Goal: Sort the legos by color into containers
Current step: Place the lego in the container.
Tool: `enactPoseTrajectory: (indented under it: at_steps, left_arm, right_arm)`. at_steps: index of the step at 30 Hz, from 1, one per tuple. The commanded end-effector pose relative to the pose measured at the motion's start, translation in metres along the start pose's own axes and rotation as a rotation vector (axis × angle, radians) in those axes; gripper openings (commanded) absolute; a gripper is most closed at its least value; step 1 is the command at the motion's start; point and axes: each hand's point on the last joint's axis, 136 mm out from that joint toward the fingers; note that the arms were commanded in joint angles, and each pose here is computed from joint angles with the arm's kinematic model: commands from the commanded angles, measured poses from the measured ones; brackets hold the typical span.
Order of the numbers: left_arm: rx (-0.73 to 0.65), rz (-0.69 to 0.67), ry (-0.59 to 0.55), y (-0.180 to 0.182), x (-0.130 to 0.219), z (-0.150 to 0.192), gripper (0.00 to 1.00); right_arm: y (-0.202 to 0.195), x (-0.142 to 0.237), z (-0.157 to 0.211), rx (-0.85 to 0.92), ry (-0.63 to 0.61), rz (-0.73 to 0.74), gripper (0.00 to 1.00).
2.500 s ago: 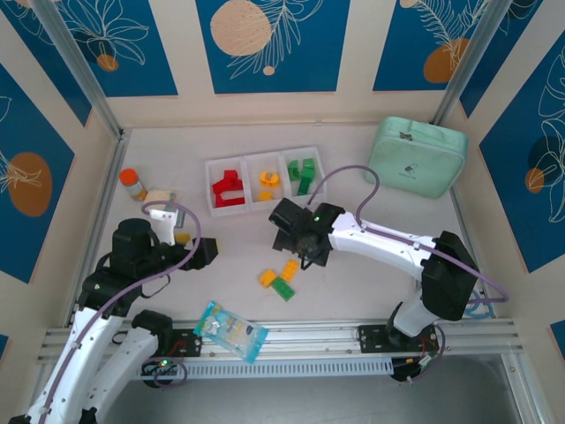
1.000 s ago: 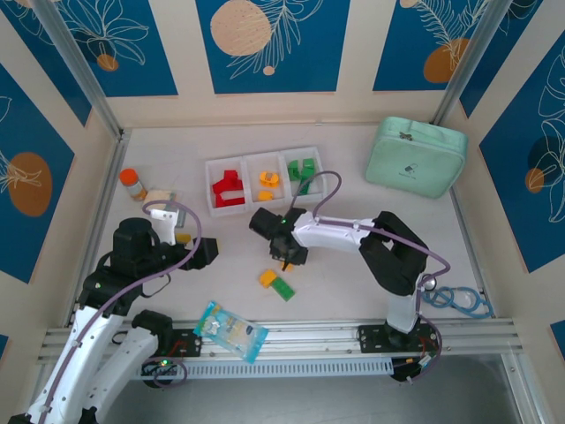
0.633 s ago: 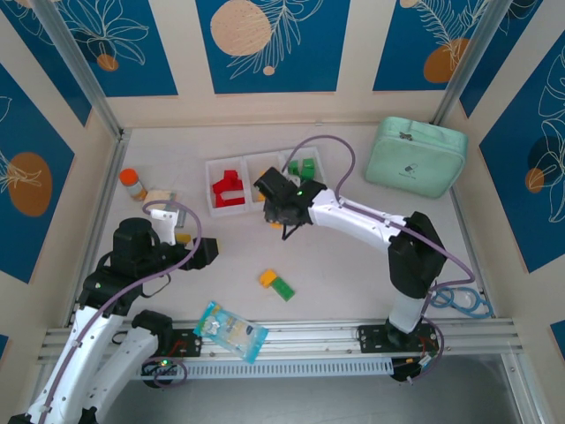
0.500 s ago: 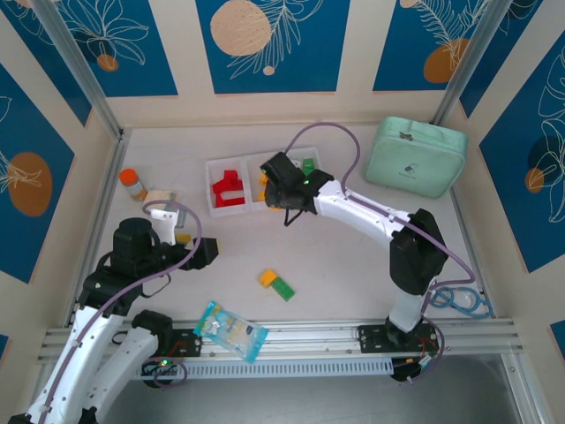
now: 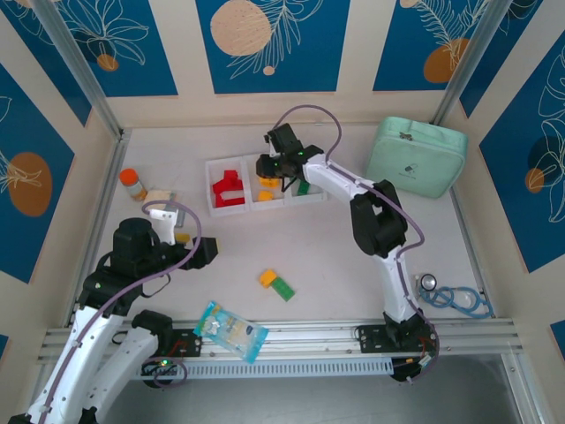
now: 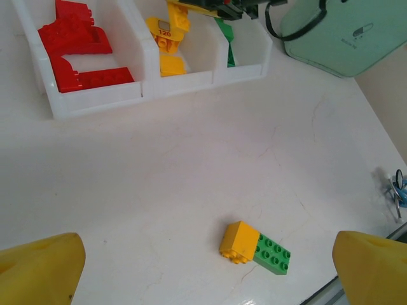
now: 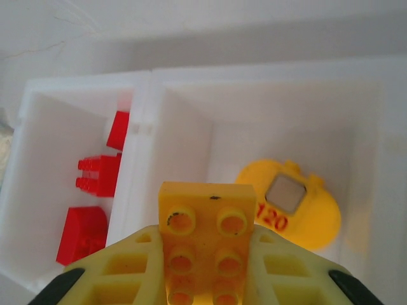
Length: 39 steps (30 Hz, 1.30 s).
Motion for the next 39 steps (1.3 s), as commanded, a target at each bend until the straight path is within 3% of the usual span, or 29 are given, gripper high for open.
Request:
enactPoseTrajectory:
  at_steps: [1, 6, 13, 20, 24, 27, 30, 34, 39]
  left_arm:
    - [-0.013, -0.022, -0.019, 0.005, 0.002, -0.002, 0.99]
    - [-0.008, -0.024, -0.005, 0.006, -0.001, -0.001, 0.99]
    - [0.001, -0.016, 0.051, 0.006, -0.009, 0.005, 0.99]
    - [0.026, -0.006, 0.168, 0.009, -0.027, 0.017, 0.99]
    - [0.031, -0.031, 0.267, 0.007, -0.037, 0.030, 1.00]
    - [-0.019, -0.068, 0.352, 0.001, -0.044, 0.048, 1.00]
    - [-0.078, -0.103, 0.446, -0.008, -0.052, 0.070, 0.99]
    - [0.024, -0.109, 0.509, -0.020, -0.075, 0.099, 0.99]
    - [0.088, -0.207, 0.503, -0.028, -0.100, 0.113, 0.99]
  right_arm:
    - [0.018, -0.008, -0.005, 0.069, 0.039, -0.099, 0.24]
    - [0.012, -0.019, -0.001, 0.071, 0.071, -0.070, 0.41]
    - [0.034, 0.029, -0.015, 0.075, 0.034, -0.041, 1.00]
    - [0.065, 0.135, -0.016, 0.075, -0.042, -0.031, 0.99]
    - [0.067, 0.203, 0.012, 0.076, -0.099, -0.029, 0.99]
    - [0.051, 0.242, 0.055, 0.057, -0.129, 0.001, 0.99]
    - [0.026, 0.260, 0.111, -0.009, -0.120, -0.027, 0.99]
    - [-0.022, 0.268, 0.176, -0.132, -0.098, 0.003, 0.99]
    - [-0.057, 0.275, 0.221, -0.190, -0.071, 0.038, 0.99]
Point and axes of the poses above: each hand's point on the last joint's axis, 136 mm out from that joint toward the fingers, its own x axis back along the fingers, its own y axis along the line the jaws close on, z = x × y, and after that the axes turned 1 degree about x, right-handed
